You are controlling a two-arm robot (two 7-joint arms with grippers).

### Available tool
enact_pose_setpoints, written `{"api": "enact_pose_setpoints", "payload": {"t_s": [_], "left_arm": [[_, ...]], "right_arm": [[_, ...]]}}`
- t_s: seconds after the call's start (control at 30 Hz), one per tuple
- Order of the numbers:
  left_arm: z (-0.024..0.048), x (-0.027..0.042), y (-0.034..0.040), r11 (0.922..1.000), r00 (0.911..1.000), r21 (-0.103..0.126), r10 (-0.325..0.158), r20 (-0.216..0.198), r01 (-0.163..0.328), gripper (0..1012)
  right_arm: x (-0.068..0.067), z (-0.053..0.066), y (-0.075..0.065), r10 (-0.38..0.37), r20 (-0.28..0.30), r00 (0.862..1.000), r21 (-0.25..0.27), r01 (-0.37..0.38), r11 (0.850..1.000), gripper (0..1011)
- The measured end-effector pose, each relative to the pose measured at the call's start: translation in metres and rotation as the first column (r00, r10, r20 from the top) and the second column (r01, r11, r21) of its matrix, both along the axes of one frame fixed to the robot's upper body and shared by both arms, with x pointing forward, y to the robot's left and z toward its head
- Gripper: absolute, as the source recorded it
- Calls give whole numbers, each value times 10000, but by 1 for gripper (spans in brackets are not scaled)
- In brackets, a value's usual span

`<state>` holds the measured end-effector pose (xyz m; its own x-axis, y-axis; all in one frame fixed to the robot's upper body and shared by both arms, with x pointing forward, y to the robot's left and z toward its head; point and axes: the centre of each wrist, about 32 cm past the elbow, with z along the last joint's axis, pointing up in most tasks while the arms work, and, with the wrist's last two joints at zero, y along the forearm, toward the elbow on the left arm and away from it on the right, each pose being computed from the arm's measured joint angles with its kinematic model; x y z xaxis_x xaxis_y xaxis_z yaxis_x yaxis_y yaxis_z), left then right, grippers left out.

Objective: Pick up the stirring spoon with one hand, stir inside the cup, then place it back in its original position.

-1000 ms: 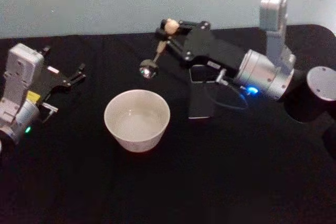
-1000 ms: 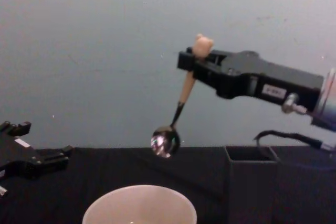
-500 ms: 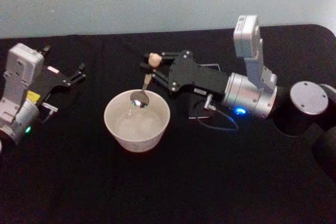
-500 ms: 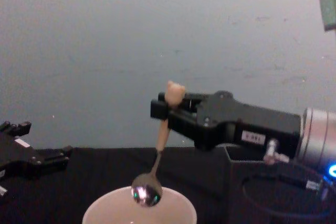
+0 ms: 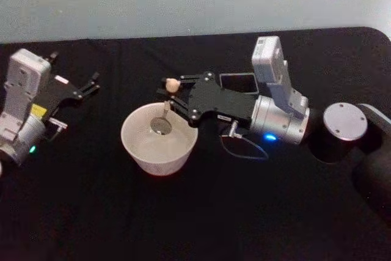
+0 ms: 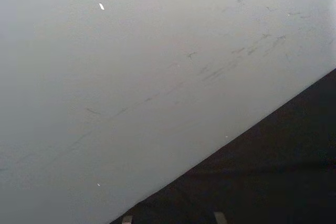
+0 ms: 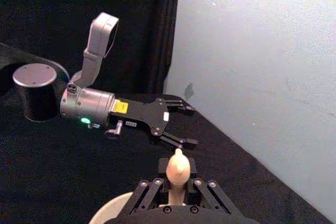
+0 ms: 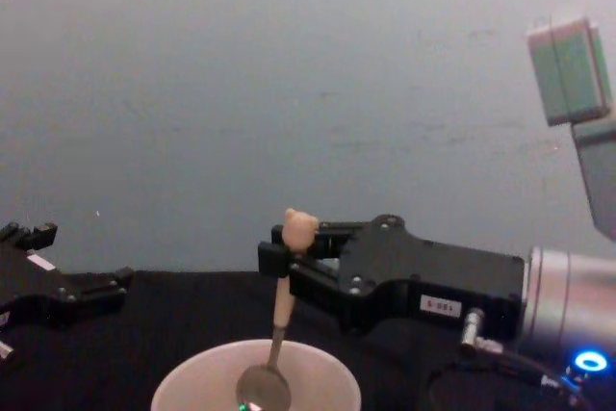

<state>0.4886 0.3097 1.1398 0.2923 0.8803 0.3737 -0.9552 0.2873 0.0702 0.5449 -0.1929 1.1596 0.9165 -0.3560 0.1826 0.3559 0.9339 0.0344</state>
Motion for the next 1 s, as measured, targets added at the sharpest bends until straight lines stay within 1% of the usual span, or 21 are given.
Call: {"api": "enact_pose_setpoints", "payload": {"t_s": [0.5,1.0], "left_arm": [[0,0,0,10000,10000,0,0,-1,0,1001],[0,0,0,10000,10000,0,0,0,0,1001]], "right_arm": [[37,-117,95,-288,227,9993,-367,296,9989,174],[55,-133,106,-426,373,9984,-566,447,9974,174]]}}
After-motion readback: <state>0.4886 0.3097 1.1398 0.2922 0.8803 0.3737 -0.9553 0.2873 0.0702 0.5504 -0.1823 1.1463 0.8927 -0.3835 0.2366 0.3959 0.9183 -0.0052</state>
